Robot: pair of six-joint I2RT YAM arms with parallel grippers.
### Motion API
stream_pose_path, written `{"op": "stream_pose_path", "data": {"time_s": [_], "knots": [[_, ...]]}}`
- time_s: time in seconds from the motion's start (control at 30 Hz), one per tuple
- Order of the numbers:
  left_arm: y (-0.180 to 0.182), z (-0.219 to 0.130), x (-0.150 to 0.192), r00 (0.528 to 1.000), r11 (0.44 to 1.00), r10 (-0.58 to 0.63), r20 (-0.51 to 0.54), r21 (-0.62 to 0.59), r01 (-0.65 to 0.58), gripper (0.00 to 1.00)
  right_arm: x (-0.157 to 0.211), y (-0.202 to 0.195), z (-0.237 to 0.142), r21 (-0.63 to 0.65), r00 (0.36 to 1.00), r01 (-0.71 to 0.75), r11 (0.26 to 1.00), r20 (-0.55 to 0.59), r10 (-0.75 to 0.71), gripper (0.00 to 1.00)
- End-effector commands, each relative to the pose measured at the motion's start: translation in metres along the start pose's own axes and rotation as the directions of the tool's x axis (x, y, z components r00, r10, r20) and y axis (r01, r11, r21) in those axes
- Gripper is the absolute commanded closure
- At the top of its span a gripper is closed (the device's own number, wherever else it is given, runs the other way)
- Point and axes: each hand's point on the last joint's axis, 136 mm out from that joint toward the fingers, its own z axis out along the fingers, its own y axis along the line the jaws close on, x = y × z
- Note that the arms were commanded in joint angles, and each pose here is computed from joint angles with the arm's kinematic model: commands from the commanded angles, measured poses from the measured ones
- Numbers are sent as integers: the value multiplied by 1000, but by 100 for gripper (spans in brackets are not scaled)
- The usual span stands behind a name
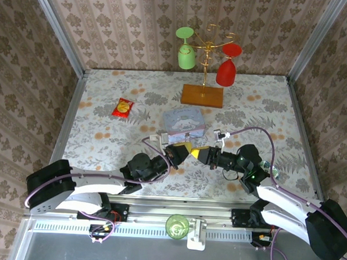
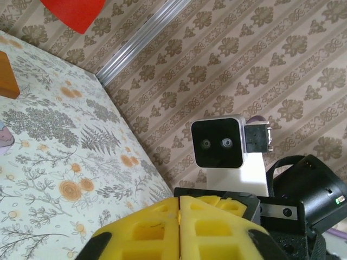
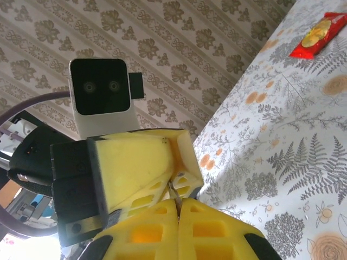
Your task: Unlock the padlock with the key
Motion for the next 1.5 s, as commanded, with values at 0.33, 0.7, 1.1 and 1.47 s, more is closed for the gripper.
{"op": "stream_pose_path", "data": {"time_s": [0.33, 0.7, 1.1, 1.47], "knots": [[82, -41, -17, 985, 903, 88, -146, -405, -141, 0, 31, -89, -37, 455, 990, -41, 889, -105, 99, 100], [139, -4, 35, 934, 854, 10, -356, -483, -193, 6, 21, -139, -62, 665, 985, -27, 747, -109, 132, 100], [187, 32, 64, 896, 800, -47, -442, -553, -231, 11, 27, -138, -78, 678, 988, -28, 735, -93, 124, 100], [211, 46, 74, 869, 722, 0, -494, -601, -342, 21, 35, -137, -86, 669, 988, -44, 742, -80, 131, 100]]}}
